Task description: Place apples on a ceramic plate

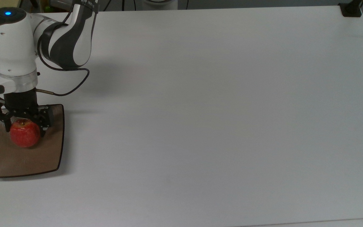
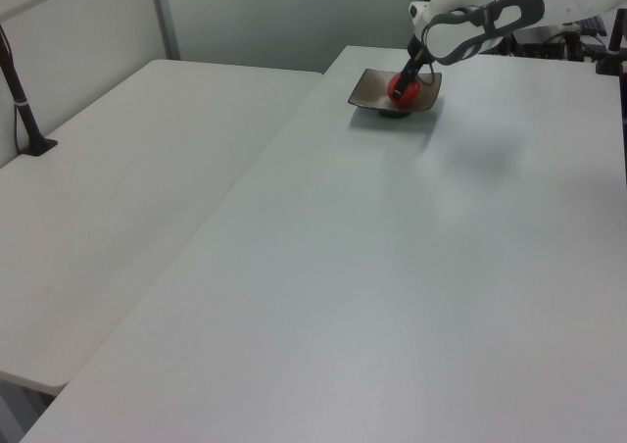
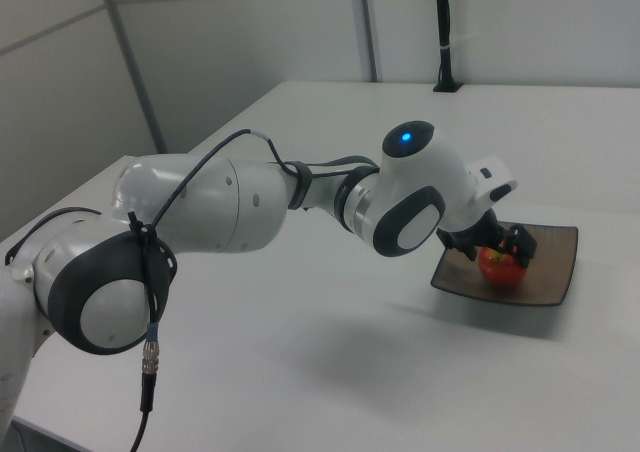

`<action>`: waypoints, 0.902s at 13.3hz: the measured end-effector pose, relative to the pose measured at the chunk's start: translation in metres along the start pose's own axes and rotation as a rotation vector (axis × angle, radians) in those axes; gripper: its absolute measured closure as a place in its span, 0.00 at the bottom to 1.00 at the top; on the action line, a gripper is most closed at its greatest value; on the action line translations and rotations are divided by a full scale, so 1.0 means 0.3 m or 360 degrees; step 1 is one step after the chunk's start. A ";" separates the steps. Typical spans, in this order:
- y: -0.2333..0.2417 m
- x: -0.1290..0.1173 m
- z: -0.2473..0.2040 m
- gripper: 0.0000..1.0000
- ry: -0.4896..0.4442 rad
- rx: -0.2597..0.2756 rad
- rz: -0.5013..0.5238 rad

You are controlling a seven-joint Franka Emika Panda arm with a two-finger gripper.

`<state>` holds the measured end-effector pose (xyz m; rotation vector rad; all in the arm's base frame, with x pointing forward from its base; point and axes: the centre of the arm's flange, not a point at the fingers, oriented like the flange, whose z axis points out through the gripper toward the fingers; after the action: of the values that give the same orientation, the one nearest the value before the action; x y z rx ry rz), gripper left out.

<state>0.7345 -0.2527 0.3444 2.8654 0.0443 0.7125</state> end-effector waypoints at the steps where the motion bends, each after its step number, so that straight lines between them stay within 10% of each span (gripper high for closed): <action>1: 0.000 0.000 0.000 0.00 0.0000 0.0000 0.0000; 12: 0.013 0.086 -0.122 0.00 0.0118 -0.0032 -0.0004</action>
<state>0.7401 -0.2484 0.3887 2.8183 0.0511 0.8142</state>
